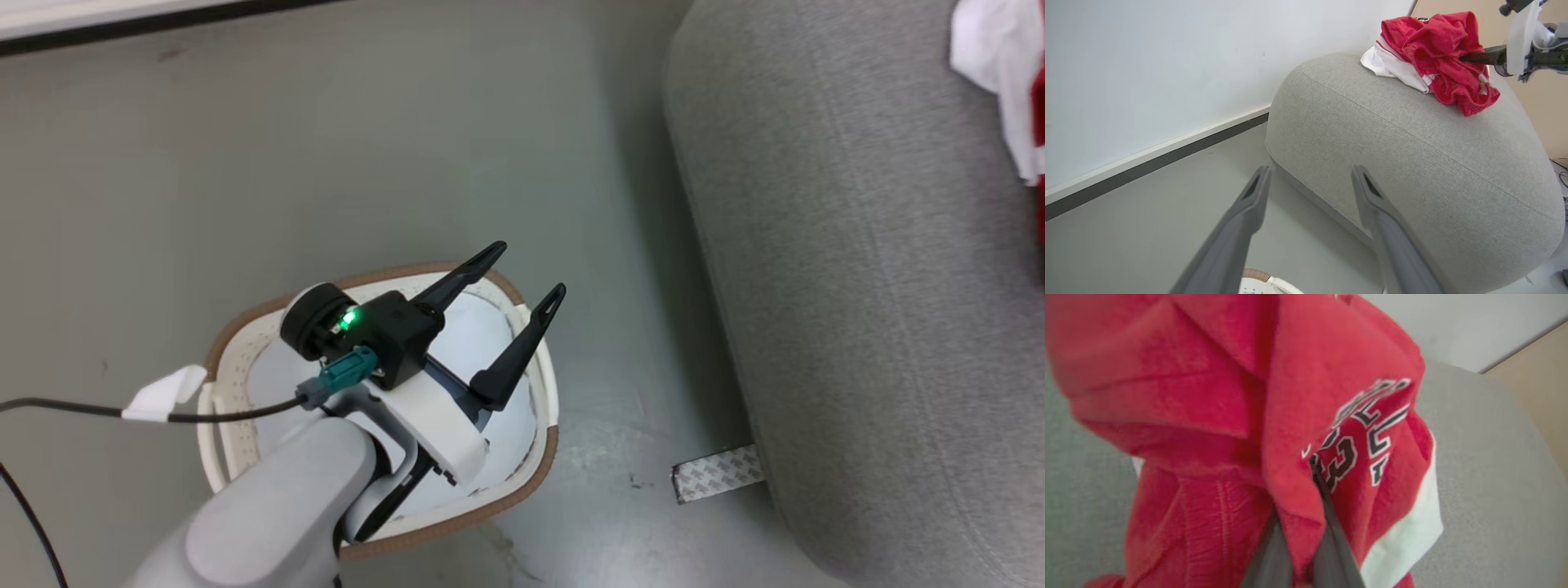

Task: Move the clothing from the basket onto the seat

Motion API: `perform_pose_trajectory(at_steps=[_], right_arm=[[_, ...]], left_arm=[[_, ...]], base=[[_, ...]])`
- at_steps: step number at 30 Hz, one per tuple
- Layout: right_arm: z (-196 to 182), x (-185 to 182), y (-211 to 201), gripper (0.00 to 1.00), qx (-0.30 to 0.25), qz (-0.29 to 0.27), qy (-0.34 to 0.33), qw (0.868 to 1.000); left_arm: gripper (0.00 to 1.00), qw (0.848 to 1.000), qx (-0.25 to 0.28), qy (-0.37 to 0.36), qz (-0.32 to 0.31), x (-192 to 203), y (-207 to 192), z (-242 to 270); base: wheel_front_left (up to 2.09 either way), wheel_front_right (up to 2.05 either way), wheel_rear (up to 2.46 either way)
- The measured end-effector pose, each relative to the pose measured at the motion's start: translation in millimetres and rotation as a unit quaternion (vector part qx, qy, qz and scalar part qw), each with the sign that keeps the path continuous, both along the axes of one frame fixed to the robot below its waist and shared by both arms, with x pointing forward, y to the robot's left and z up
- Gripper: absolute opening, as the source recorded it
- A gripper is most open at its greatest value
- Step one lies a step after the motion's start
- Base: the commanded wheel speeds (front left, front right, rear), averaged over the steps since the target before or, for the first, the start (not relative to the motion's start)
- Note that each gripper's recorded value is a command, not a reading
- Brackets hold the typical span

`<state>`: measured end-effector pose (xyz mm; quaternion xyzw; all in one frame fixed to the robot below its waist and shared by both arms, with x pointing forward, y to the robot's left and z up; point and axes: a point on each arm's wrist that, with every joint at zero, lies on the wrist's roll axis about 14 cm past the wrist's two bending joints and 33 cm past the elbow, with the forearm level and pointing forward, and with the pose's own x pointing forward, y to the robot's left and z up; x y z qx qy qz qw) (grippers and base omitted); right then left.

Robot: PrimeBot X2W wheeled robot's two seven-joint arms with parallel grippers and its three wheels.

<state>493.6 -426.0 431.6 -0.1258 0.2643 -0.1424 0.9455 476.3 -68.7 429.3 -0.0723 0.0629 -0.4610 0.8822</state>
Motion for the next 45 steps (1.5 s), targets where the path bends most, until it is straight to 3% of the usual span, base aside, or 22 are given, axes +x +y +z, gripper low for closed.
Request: perform_pose_trajectory(at_steps=[1, 3, 9, 10, 11, 12, 13, 24, 32, 38, 45], right_arm=[[-21.5, -5.3, -4.9, 0.0, 0.005, -0.016, 0.053, 0.998], [-38.8, -10.9, -3.9, 0.0, 0.012, -0.024, 0.093, 0.995], [-36.2, -11.7, -1.1, 0.0, 0.008, -0.018, 0.107, 0.994], [-34.8, -13.0, -0.4, 0.1, 0.007, -0.017, 0.108, 0.994], [-32.6, -14.4, -0.2, 0.39, 0.005, -0.015, 0.109, 0.994], [-29.9, -16.1, -0.2, 0.87, 0.002, -0.013, 0.109, 0.994], [-27.0, -17.8, 0.1, 1.0, -0.001, -0.01, 0.11, 0.994], [12.5, -53.4, 12.9, 1.0, -0.021, 0.031, 0.098, 0.994], [95.6, -52.7, 39.8, 1.0, -0.006, 0.086, -0.061, 0.994], [134.0, -57.4, 85.3, 1.0, 0.02, 0.149, -0.154, 0.977], [165.0, -57.0, 154.0, 1.0, 0.058, 0.232, -0.253, 0.937]], left_arm=[[1.0, 1.0, 0.004, 0.006, 0.008, 2.0, 6.1, -6.8], [1.0, 1.0, 0.006, 0.009, 0.016, 4.2, 12.0, -10.1], [1.0, 1.0, 0.004, -0.001, 0.029, 6.8, 17.7, -1.8], [1.0, 1.0, 0.002, -0.004, 0.03, 6.5, 17.4, 1.3], [1.0, 1.0, 0.001, -0.006, 0.03, 5.8, 16.7, 4.5], [1.0, 1.0, 0.0, -0.008, 0.03, 4.6, 15.9, 7.4], [1.0, 0.999, -0.002, -0.008, 0.032, 3.1, 15.2, 10.2], [1.0, 0.997, -0.005, -0.032, 0.069, -16.2, 27.7, 50.4], [1.0, 0.987, -0.02, -0.071, 0.14, -26.7, 58.3, 99.7], [1.0, 0.971, -0.041, -0.111, 0.207, -36.0, 98.6, 139.9], [1.0, 0.947, -0.045, -0.123, 0.295, -48.9, 162.2, 149.7]], base=[[0.0, 0.0, 0.0], [0.0, 0.0, 0.0], [0.0, 0.0, 0.0], [0.0, 0.0, 0.0], [0.0, 0.0, 0.0], [0.0, 0.0, 0.0], [0.0, 0.0, 0.0], [0.0, 0.0, 0.0], [0.0, 0.0, 0.0], [0.0, 0.0, 0.0], [0.0, 0.0, 0.0]])
